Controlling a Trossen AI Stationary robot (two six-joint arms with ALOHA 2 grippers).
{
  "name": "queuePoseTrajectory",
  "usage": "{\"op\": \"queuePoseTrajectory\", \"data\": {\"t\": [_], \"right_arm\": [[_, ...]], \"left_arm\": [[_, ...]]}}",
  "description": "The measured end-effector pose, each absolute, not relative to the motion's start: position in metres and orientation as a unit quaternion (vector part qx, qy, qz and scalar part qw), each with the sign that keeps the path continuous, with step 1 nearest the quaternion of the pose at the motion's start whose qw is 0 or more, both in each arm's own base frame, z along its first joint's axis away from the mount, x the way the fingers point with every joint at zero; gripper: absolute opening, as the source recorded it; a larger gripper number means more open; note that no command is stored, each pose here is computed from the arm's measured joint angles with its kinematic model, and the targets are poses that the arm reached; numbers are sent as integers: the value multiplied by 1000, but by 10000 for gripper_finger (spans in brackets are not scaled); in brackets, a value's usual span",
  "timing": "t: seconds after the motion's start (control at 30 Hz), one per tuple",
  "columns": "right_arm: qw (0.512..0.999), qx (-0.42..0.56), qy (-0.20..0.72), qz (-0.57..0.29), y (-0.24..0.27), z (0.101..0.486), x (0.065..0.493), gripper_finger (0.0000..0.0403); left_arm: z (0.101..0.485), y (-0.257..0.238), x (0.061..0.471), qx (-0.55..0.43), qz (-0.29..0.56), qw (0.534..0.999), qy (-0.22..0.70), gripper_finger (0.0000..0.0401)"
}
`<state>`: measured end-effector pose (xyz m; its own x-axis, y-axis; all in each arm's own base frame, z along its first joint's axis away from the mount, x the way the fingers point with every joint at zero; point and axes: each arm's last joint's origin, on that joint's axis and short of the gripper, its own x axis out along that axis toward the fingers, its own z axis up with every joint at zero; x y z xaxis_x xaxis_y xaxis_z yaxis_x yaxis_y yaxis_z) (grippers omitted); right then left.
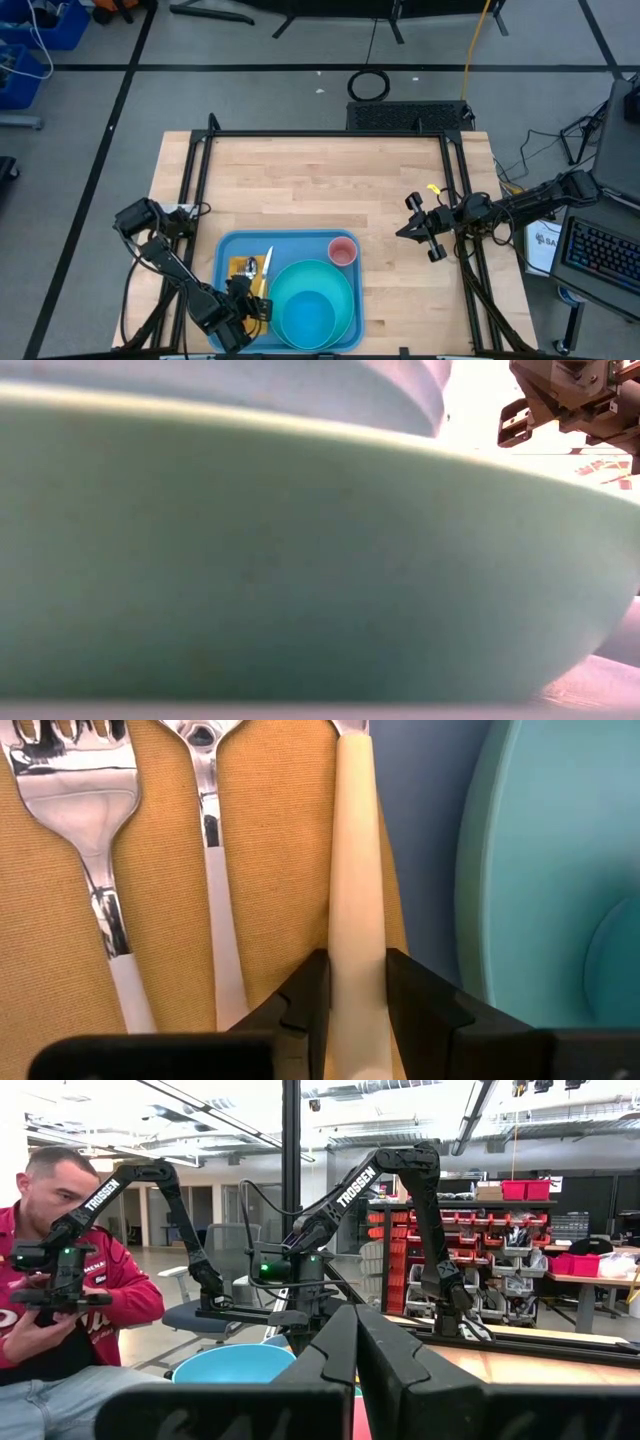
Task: Set up tray
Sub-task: Put the light yellow table knife to the right of the orange spoon on the yellow table napkin
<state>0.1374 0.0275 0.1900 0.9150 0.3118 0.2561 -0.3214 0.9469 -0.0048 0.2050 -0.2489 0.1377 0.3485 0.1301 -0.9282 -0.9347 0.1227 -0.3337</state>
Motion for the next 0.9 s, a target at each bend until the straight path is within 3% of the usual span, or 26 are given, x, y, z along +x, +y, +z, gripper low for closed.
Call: {"op": "queuePoseTrajectory", "data": {"t": [0.9], "right_arm": [[978,19,-128,162,28,190,137,0]], "left_arm": [[138,-248,203,-524,429,637,369,87]]}}
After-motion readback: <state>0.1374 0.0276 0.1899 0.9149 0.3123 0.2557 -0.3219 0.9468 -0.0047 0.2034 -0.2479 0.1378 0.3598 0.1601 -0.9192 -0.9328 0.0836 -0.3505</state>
